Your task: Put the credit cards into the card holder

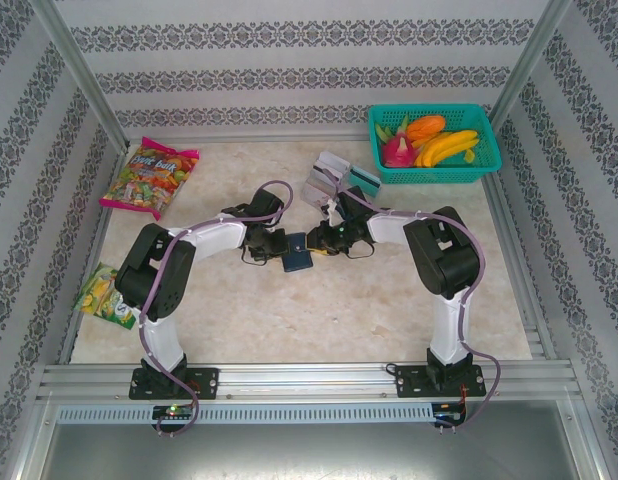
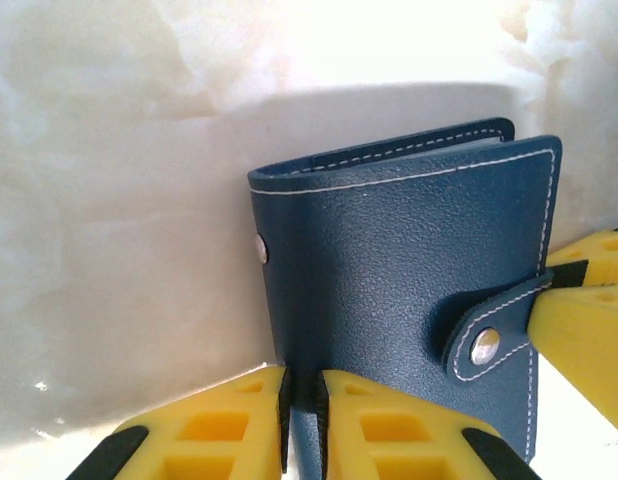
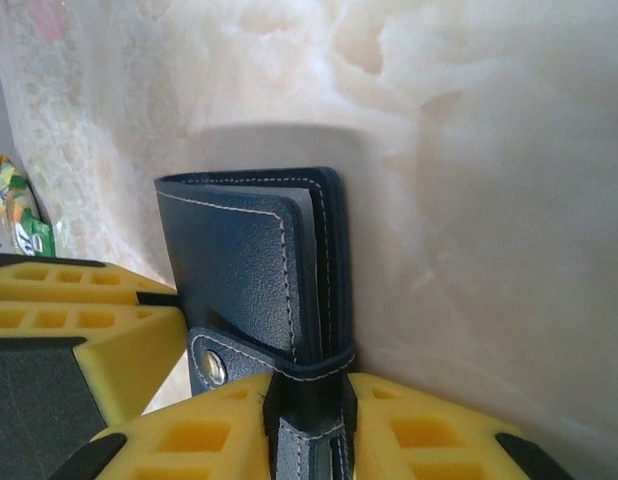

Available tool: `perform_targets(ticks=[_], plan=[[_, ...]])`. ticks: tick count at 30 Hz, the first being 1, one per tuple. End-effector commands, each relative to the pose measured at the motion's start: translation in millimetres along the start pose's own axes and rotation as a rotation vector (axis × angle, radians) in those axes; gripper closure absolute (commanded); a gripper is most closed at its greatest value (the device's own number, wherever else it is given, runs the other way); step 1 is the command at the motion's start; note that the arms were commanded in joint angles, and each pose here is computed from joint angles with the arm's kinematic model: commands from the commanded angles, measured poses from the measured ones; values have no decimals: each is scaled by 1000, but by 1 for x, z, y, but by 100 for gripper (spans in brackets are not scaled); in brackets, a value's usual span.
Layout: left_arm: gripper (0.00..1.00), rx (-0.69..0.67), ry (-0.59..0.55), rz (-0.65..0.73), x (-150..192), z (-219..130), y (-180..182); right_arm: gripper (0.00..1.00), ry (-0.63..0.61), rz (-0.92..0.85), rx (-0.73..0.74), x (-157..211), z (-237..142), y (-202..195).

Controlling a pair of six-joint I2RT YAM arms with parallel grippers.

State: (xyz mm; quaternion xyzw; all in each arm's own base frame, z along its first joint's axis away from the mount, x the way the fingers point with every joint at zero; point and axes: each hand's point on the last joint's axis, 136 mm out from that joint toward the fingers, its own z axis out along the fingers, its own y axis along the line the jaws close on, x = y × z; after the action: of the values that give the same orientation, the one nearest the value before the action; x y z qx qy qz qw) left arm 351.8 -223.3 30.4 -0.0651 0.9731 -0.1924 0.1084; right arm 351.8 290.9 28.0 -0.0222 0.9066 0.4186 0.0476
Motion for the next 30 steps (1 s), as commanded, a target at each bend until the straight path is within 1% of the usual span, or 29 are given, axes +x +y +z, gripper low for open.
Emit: perform_targets(ticks=[1,7,12,14,17,19,25,30], plan=[[81,10,12,40,1,6,-10,74,50,-28,-11,11,-1,3],[81,8,17,37,3,8,-9,72,33,-69,-35,-2,-14,29],[81,4,13,40,2,6,-9,71,19,-82,-25,-9,-22,39],[81,3,10,39,1,5,-9,70,35,-75,1,-8,-21,37],[81,10,13,38,1,7,-10,61,80,-69,22,1,-13,29],[81,12,16,39,1,7,-11,57,96,-60,26,7,-7,23],[81,9,19,43,2,8,-10,57,80,-30,83,6,1,-4],[81,1,13,46,1,5,-9,57,54,-43,59,3,-11,3]])
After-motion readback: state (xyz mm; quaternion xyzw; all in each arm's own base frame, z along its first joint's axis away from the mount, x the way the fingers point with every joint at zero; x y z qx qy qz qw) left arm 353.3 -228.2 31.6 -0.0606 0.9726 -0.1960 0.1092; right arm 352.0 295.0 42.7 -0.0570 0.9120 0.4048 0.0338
